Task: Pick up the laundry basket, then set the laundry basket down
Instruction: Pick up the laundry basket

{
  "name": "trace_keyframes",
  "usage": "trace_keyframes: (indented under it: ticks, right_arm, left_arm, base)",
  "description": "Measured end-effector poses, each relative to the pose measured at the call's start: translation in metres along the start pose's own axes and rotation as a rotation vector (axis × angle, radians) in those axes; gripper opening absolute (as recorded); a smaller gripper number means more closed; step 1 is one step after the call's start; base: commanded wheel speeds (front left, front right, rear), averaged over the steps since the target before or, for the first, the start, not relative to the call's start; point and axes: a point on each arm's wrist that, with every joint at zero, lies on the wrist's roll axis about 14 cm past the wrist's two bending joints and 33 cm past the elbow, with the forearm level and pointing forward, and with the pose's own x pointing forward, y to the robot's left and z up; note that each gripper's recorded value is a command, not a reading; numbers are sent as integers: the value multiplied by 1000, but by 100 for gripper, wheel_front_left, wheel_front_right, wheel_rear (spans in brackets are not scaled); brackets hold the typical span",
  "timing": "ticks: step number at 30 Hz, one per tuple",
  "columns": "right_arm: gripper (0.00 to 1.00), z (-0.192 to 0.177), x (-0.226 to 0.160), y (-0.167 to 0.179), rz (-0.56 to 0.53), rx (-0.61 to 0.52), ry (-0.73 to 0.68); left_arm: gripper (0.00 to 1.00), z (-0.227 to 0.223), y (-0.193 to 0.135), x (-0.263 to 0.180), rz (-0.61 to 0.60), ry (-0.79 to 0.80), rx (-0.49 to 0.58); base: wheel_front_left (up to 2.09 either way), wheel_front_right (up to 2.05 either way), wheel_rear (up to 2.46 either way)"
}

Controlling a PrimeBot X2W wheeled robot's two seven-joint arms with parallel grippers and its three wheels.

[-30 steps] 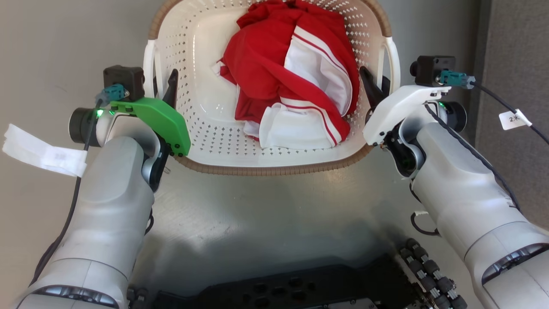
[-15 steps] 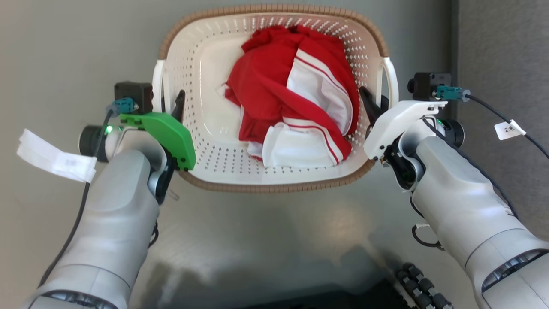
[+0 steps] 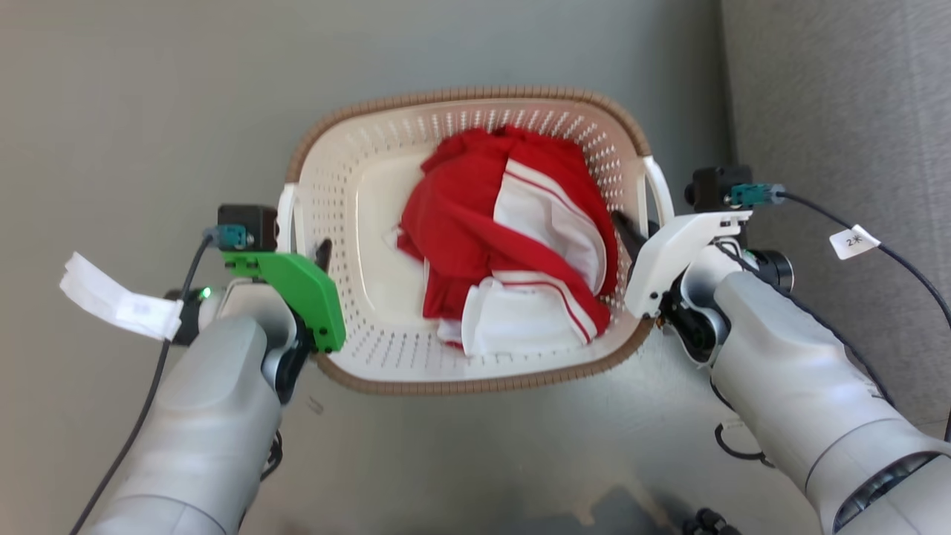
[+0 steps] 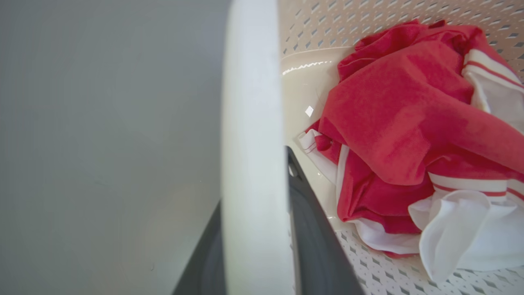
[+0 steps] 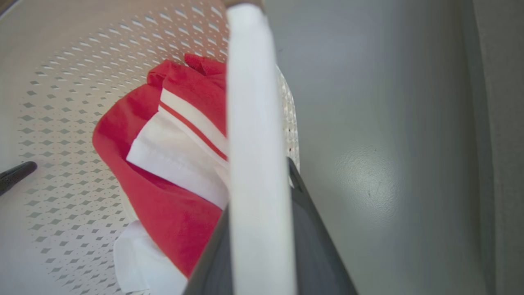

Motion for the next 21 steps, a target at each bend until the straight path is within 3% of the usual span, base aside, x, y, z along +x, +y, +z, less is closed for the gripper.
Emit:
trace_keyframes:
  ticks: [21]
  right_arm:
    - [0, -24, -77, 27, 19, -16, 72]
  left_arm:
    - [0, -29, -41, -73, -14, 86, -42]
  base:
    - [0, 0, 0]
